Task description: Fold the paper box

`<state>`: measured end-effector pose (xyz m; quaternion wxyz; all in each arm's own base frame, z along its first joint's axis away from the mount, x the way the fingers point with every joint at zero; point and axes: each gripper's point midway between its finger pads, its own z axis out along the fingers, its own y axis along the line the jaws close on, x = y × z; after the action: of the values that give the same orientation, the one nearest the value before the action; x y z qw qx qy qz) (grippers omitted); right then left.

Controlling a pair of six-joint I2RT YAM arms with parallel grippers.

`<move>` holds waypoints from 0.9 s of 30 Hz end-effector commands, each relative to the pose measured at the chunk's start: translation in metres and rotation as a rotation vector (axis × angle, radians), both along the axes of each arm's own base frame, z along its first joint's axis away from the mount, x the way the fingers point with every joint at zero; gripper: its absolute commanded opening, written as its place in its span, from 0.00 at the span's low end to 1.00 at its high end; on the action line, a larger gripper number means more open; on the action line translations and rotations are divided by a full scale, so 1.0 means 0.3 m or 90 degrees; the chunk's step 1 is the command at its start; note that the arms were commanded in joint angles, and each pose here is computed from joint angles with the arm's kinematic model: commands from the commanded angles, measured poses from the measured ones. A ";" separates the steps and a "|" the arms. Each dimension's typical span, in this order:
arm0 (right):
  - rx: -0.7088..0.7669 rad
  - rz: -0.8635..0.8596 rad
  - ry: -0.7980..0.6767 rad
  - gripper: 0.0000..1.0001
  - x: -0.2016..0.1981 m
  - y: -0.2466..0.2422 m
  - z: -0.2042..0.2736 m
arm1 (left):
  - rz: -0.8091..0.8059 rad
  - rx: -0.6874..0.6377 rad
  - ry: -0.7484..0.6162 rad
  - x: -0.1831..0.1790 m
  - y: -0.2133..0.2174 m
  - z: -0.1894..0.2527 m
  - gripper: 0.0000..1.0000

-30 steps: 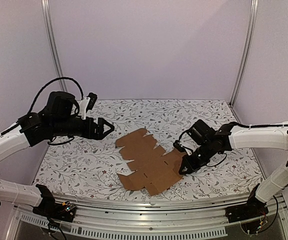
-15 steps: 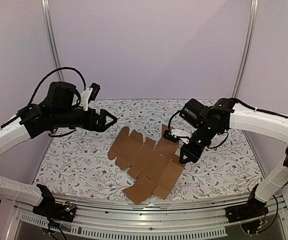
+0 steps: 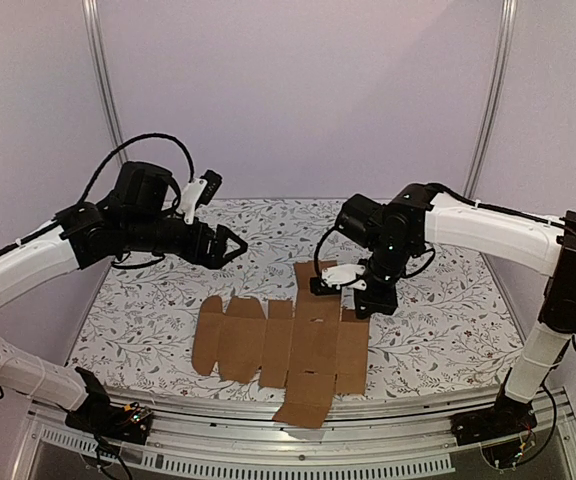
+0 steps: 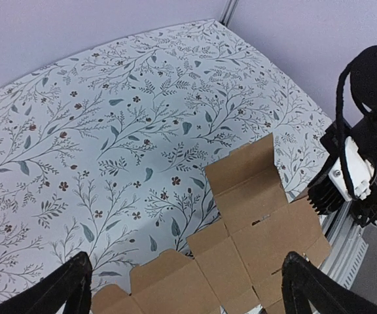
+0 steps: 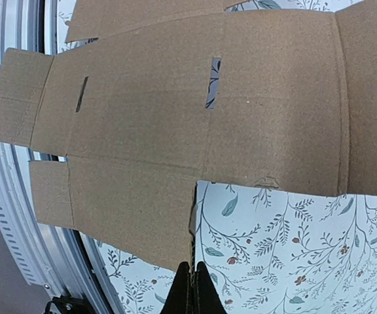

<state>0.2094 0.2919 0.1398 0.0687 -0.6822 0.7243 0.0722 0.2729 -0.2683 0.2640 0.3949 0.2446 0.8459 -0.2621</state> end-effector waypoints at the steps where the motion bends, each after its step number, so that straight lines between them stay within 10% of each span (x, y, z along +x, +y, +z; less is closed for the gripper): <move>1: -0.037 0.098 -0.049 0.00 0.043 -0.008 0.008 | -0.092 0.002 -0.049 -0.006 -0.086 -0.001 0.99; 16: -0.063 0.142 -0.054 0.00 0.018 -0.023 0.000 | -0.396 0.053 -0.223 -0.003 -0.292 -0.170 0.94; 27: -0.019 0.149 -0.091 0.00 -0.012 -0.013 0.040 | -0.551 0.051 -0.126 0.025 -0.376 -0.218 0.79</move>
<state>0.2082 0.2841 0.1366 0.0648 -0.7607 0.6455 0.0191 0.2901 -0.3776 0.1988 0.3594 0.5890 0.6558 -0.3063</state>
